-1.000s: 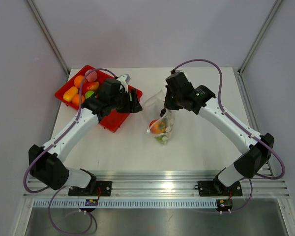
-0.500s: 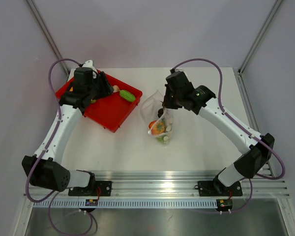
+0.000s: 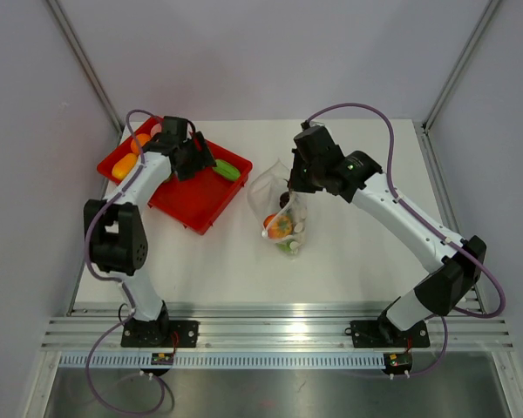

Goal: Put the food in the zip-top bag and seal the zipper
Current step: Pick up the fake vegetable from the bin, then place the fake vegetable in the zipper food storage bag, then pick up the fake vegetable from the bin, then place the fake vegetable in the zipper food storage bag, then pick up the fake vegetable from the bin.

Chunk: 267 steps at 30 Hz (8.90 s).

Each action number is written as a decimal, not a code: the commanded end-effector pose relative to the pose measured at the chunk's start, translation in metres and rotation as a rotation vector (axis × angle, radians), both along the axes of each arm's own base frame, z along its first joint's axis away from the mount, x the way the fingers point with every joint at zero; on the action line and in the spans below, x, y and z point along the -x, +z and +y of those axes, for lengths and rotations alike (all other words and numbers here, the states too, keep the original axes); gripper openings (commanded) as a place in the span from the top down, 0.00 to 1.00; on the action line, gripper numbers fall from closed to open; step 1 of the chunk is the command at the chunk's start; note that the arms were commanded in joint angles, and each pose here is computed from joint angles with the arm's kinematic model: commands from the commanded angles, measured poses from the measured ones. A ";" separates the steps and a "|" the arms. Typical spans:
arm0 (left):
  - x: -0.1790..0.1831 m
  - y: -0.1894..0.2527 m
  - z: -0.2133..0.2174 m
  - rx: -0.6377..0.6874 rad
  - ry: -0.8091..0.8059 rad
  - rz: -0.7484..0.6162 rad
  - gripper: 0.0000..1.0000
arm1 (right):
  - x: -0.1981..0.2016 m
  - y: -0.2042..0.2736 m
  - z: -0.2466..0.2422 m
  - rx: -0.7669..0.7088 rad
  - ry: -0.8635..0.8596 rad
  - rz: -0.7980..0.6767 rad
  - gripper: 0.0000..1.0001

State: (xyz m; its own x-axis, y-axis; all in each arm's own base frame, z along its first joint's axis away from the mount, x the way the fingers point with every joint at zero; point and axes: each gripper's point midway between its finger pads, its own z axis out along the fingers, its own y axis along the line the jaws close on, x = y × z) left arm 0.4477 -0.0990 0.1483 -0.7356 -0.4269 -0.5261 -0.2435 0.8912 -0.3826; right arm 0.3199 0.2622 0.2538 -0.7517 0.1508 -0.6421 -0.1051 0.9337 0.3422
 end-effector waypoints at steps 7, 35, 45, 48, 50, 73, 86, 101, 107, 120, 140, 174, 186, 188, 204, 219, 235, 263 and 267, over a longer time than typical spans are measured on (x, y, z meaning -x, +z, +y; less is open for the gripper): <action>-0.060 -0.033 -0.020 0.173 0.172 0.009 0.24 | -0.003 0.022 0.009 -0.034 0.033 -0.056 1.00; -0.088 -0.049 -0.036 0.180 0.185 -0.068 0.55 | -0.002 0.013 0.017 -0.043 0.067 -0.032 1.00; -0.020 0.101 -0.015 0.081 0.068 -0.345 0.77 | 0.004 0.006 0.016 -0.063 0.059 -0.010 1.00; 0.021 0.151 -0.037 0.104 -0.101 -0.454 0.79 | 0.004 0.009 0.019 -0.086 0.059 -0.012 1.00; 0.046 0.172 -0.059 0.114 -0.186 -0.502 0.84 | 0.003 0.010 0.022 -0.099 0.060 -0.015 1.00; 0.141 0.124 -0.191 0.213 -0.578 -0.391 0.42 | 0.011 0.025 0.022 -0.163 0.045 -0.020 1.00; 0.136 0.204 -0.134 0.075 -0.494 -0.554 0.38 | 0.004 0.021 0.022 -0.134 0.045 -0.030 1.00; -0.004 0.090 0.028 -0.284 0.003 -0.218 0.26 | 0.001 0.017 0.020 -0.100 0.054 -0.039 1.00; -0.058 0.056 0.073 -0.302 0.101 -0.172 0.18 | 0.001 0.014 0.026 -0.102 0.075 -0.028 1.00; -0.132 -0.027 0.076 -0.168 0.075 -0.052 0.16 | -0.006 -0.006 0.042 -0.109 0.108 0.020 1.00; -0.108 -0.076 0.079 -0.176 0.092 0.058 0.15 | -0.008 -0.006 0.045 -0.114 0.108 0.023 1.00; 0.145 0.167 -0.127 0.152 -0.472 -0.371 0.63 | 0.001 0.000 0.040 -0.161 0.077 0.030 1.00; 0.153 0.147 -0.193 0.330 -0.586 -0.309 0.64 | 0.017 0.034 0.030 -0.212 0.079 -0.015 1.00; 0.150 0.134 -0.197 0.333 -0.581 -0.282 0.64 | 0.020 0.040 0.028 -0.223 0.078 -0.025 1.00; 0.165 0.087 -0.228 0.327 -0.631 -0.168 0.23 | 0.027 0.051 0.021 -0.236 0.076 -0.045 1.00; 0.212 0.139 -0.192 0.216 -0.798 -0.259 0.12 | 0.025 0.046 0.020 -0.232 0.059 -0.040 1.00; 0.117 0.129 -0.075 -0.014 -0.446 -0.297 0.81 | 0.025 0.044 0.016 -0.209 0.056 -0.048 1.00; -0.100 -0.029 0.028 -0.366 -0.359 -0.098 0.14 | 0.003 0.024 0.030 -0.119 0.087 -0.021 1.00; -0.112 -0.037 0.031 -0.412 -0.395 -0.111 0.13 | 0.001 0.020 0.033 -0.114 0.095 -0.014 0.99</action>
State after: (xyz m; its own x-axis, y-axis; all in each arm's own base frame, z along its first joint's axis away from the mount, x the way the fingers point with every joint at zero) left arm 0.5400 -0.0760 0.0959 -0.7832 0.0381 -0.6206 0.1052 0.9919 -0.0718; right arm 0.3141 0.2878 0.2575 -0.7820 0.1598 -0.6024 -0.1549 0.8864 0.4363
